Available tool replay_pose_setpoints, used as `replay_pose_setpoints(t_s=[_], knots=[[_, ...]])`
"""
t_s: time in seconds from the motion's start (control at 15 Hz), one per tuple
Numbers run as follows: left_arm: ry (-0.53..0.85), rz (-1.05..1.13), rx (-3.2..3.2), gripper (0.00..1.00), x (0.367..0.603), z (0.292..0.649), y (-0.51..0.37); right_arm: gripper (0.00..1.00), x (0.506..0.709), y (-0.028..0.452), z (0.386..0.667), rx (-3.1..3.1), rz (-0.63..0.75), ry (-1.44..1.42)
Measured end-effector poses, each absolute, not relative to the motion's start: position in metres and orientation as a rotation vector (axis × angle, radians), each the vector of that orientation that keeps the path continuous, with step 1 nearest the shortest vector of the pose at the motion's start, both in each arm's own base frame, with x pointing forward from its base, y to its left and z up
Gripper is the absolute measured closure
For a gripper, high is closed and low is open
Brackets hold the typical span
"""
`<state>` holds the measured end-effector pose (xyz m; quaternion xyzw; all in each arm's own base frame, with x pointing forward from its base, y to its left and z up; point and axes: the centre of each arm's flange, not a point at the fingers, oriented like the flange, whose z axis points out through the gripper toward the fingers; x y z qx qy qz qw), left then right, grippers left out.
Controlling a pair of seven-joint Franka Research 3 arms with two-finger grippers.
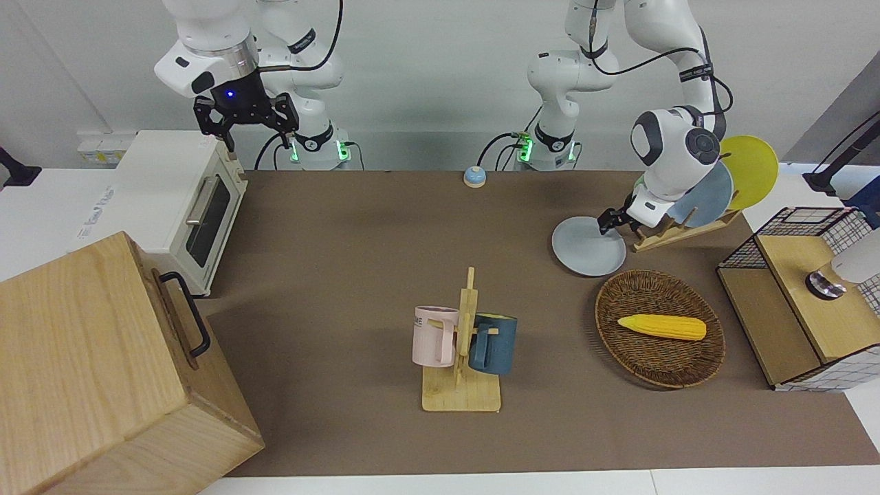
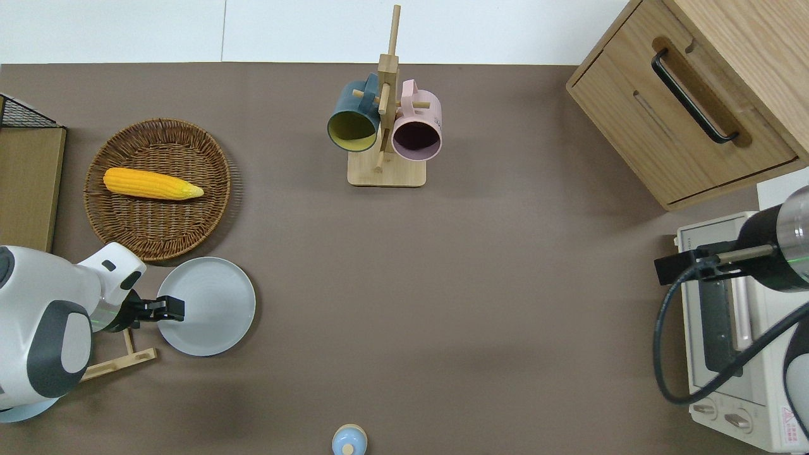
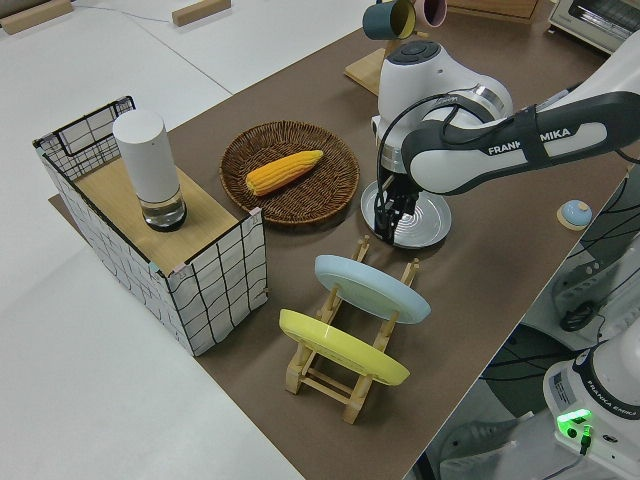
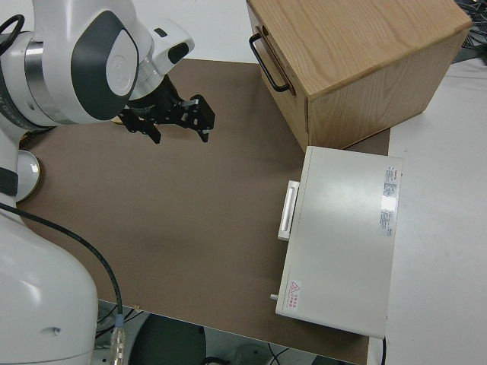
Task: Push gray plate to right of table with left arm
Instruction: 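Lower the left gripper against the gray plate's edge nearest it, then push the gray plate across the table away from the left arm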
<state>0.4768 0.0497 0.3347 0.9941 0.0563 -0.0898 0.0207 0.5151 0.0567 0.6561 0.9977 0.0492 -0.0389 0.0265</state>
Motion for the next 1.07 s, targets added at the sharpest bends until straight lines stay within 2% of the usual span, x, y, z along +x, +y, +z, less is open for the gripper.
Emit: replay_pose_setpoints(t_s=[0.2,0.6,0.8,1.07], knots=[[0.175,-0.281,3.081,0.2,0.477,0.333,0.05,0.0,0.515,0.057,0.656,3.082,-0.12,0.152],[0.176,-0.304,3.083,0.2,0.479,0.315,0.05,0.0,0.515,0.057,0.656,3.082,-0.12,0.152],[0.178,-0.301,3.083,0.27,0.48,0.312,0.05,0.0,0.515,0.057,0.656,3.082,-0.12,0.152],[0.18,-0.298,3.083,0.74,0.48,0.309,0.05,0.0,0.515,0.057,0.656,3.082,-0.12,0.152]])
